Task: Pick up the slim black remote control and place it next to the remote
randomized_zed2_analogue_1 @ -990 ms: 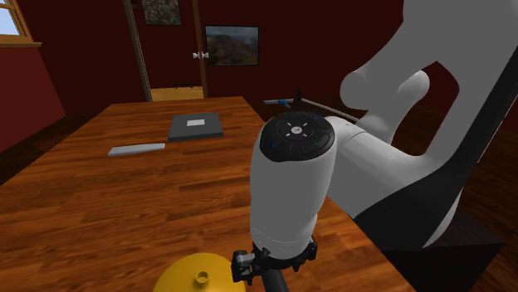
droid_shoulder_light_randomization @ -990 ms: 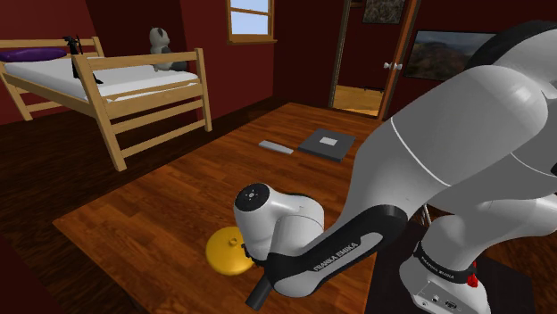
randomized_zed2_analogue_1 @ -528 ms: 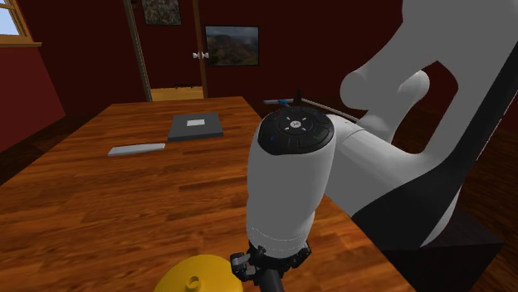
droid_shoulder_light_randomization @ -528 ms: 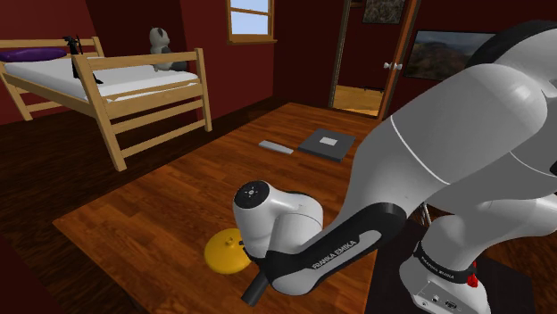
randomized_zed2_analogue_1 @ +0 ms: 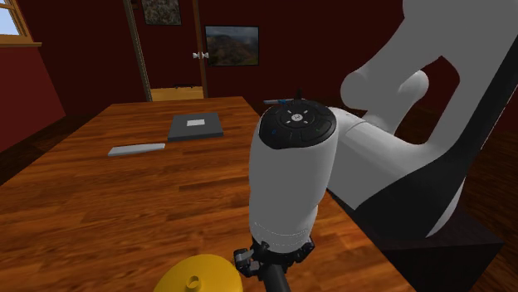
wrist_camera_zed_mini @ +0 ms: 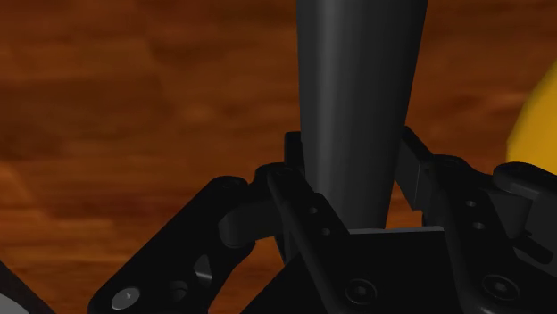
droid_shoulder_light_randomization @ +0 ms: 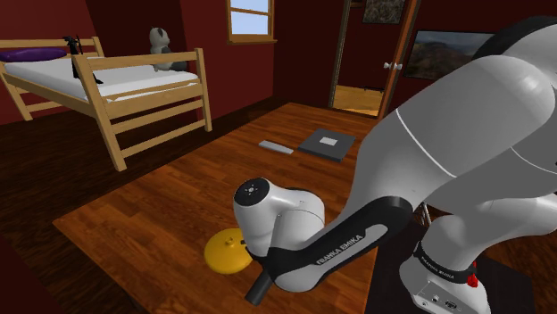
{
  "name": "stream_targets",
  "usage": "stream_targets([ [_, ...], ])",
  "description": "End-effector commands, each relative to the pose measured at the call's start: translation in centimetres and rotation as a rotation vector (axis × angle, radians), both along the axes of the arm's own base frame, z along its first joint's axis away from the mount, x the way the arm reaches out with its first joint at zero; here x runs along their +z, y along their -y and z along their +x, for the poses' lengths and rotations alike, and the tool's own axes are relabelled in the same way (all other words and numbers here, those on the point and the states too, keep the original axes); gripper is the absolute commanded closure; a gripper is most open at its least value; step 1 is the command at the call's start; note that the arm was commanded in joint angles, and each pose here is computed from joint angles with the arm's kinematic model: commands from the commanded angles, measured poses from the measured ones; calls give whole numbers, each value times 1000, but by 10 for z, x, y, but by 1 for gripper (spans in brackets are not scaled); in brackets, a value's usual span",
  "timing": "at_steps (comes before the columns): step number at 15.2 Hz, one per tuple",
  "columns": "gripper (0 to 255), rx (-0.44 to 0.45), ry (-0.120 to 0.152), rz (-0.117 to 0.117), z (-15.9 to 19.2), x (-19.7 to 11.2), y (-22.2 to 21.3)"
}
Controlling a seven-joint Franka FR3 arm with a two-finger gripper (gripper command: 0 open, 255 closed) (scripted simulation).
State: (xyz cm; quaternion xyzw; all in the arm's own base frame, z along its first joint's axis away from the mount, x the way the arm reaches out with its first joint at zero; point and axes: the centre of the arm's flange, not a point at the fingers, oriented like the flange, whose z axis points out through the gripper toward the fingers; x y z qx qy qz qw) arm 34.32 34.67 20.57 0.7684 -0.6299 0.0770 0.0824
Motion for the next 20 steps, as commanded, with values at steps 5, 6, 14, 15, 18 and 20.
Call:
stream_targets([
  [5, 255, 0, -2, -2, -1, 30, 1],
  [6, 255, 0, -2, -2, -1, 35, 1],
  [14, 255, 0, -2, -2, -1, 75, 1],
  [15, 255, 0, -2, -2, 8, 76, 10],
  [18, 255, 0, -2, -2, 35, 76, 39],
  [20, 255, 0, -2, -2, 53, 76, 58],
])
